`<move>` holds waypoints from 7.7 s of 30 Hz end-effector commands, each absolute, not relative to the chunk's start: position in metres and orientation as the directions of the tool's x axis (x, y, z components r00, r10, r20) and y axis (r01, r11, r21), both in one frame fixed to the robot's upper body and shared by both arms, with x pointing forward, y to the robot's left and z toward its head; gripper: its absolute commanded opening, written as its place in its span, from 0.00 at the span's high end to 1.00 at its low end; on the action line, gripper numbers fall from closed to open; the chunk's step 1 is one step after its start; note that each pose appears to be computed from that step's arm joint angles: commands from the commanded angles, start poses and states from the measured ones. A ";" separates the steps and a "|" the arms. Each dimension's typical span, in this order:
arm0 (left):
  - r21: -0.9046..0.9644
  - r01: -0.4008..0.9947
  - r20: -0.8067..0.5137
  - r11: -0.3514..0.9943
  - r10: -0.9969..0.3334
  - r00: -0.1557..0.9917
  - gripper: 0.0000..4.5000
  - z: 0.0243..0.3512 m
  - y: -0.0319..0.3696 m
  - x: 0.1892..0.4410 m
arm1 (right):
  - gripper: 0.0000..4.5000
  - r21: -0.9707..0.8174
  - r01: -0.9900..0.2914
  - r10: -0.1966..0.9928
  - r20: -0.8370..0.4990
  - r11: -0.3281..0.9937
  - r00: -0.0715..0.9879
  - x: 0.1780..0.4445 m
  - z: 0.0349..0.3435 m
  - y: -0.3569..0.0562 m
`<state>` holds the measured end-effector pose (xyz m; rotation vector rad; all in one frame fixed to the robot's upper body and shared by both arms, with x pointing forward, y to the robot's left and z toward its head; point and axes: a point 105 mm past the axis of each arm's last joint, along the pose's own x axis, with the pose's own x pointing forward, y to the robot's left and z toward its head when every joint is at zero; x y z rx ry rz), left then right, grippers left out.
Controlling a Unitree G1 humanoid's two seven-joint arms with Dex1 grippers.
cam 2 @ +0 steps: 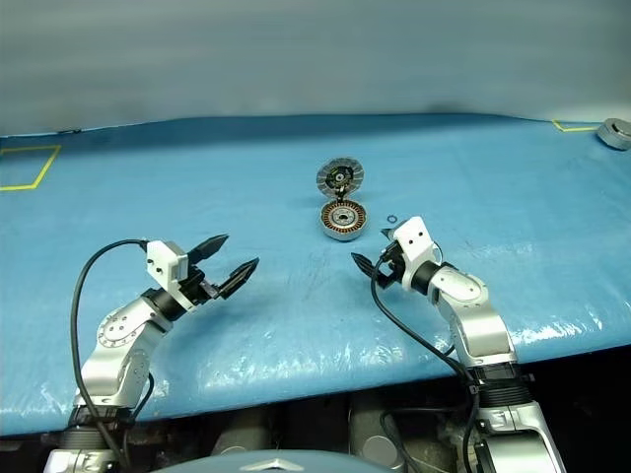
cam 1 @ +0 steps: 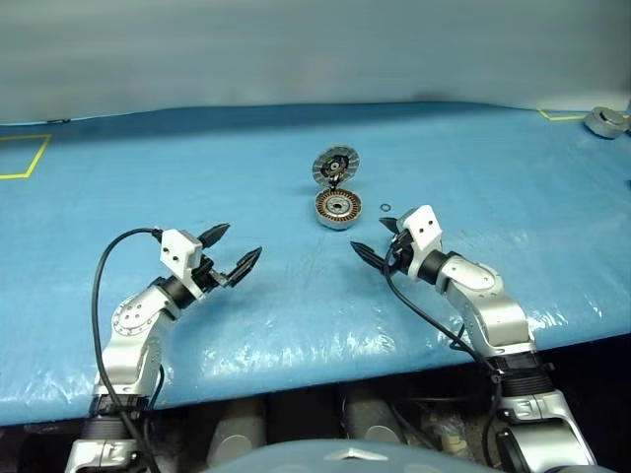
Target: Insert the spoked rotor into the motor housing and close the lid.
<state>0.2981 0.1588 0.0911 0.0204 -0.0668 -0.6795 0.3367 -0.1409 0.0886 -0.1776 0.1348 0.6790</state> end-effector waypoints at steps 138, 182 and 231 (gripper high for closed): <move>0.026 0.415 0.005 0.909 -0.415 0.910 0.00 0.062 0.198 0.259 | 0.11 -0.171 -0.936 0.948 -0.031 0.306 0.316 0.278 0.165 0.001; 0.017 0.440 0.017 0.898 -0.440 0.898 0.00 0.059 0.184 0.261 | 0.31 0.000 -0.342 0.311 -0.422 0.940 0.852 0.422 0.034 -0.163; 0.099 0.668 -0.111 0.738 -0.659 0.744 0.00 0.061 0.184 0.238 | 0.83 -0.023 -0.918 0.892 -0.230 0.395 0.389 0.300 0.084 0.005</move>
